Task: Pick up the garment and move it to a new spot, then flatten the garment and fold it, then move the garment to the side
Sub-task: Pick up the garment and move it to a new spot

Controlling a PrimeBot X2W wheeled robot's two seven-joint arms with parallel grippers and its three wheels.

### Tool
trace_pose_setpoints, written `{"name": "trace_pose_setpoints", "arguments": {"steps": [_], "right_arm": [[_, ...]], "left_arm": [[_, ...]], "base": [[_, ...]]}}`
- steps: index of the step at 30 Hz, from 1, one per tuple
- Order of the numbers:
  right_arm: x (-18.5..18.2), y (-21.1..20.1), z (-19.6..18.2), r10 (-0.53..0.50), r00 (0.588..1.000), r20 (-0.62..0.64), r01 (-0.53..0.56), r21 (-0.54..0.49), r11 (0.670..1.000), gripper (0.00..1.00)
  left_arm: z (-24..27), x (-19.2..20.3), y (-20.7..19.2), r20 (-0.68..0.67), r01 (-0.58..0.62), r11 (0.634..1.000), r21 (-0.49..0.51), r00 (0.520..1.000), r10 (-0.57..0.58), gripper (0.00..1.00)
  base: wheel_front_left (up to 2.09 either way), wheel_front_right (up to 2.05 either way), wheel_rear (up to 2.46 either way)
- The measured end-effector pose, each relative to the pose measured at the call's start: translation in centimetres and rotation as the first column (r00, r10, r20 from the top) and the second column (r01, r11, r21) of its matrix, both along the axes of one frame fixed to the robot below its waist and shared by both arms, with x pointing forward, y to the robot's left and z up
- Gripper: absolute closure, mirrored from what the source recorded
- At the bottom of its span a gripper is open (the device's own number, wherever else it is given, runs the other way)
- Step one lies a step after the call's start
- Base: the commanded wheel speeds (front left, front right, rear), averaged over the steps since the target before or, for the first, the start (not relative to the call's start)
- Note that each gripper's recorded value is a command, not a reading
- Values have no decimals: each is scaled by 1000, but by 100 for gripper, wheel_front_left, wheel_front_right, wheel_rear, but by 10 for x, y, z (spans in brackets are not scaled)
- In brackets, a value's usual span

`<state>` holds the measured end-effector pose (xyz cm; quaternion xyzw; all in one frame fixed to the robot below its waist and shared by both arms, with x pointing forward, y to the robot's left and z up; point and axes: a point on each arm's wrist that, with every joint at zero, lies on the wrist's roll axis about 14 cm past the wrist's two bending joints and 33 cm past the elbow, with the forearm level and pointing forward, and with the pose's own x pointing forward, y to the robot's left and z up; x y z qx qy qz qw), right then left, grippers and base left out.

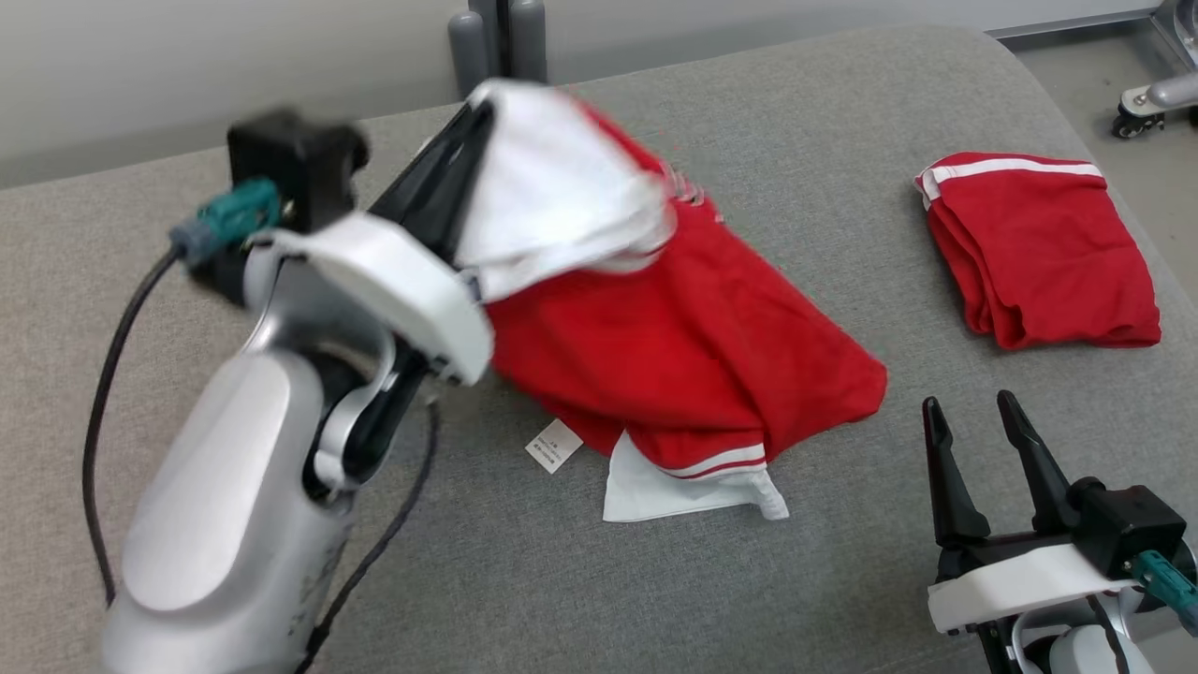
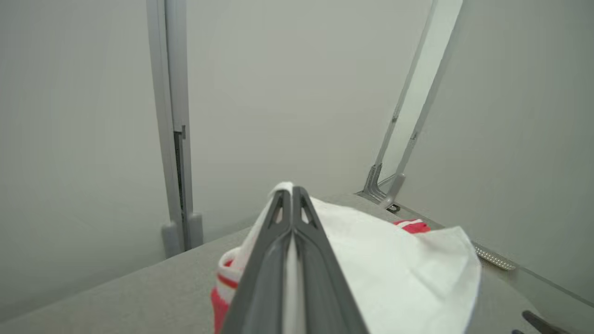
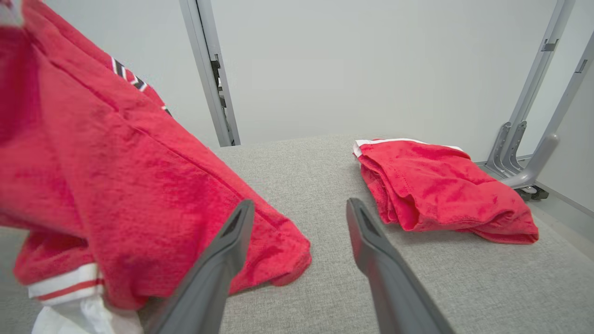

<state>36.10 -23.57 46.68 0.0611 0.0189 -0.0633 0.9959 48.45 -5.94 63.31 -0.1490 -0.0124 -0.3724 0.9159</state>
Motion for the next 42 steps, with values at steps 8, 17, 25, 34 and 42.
{"name": "trace_pose_setpoints", "arguments": {"steps": [8, 17, 25, 34, 42], "right_arm": [[2, 4, -1, 12, 1000, -2, -12, 1, 1000, 0], [10, 20, -2, 70, 998, -3, -70, -18, 997, 0], [0, 22, 12, 82, 996, 34, -80, -64, 995, 0], [-22, 23, 26, 94, 993, 73, -85, -114, 990, 0], [-34, 22, 35, 94, 990, 103, -82, -117, 990, 0]], "left_arm": [[-197, -5, 90, -411, -193, 947, 257, 865, 288, 100], [-215, -23, 112, -426, -300, 938, 175, 836, 346, 0], [-189, -56, 162, -294, -495, 867, 59, 821, 489, 0], [-172, -139, 232, -136, -652, 744, 145, 732, 668, 0], [-155, -181, 274, -44, -748, 645, 156, 647, 761, 0]], "base": [[0, 0, 0], [0, 0, 0], [0, 0, 0], [0, 0, 0], [0, 0, 0]]}}
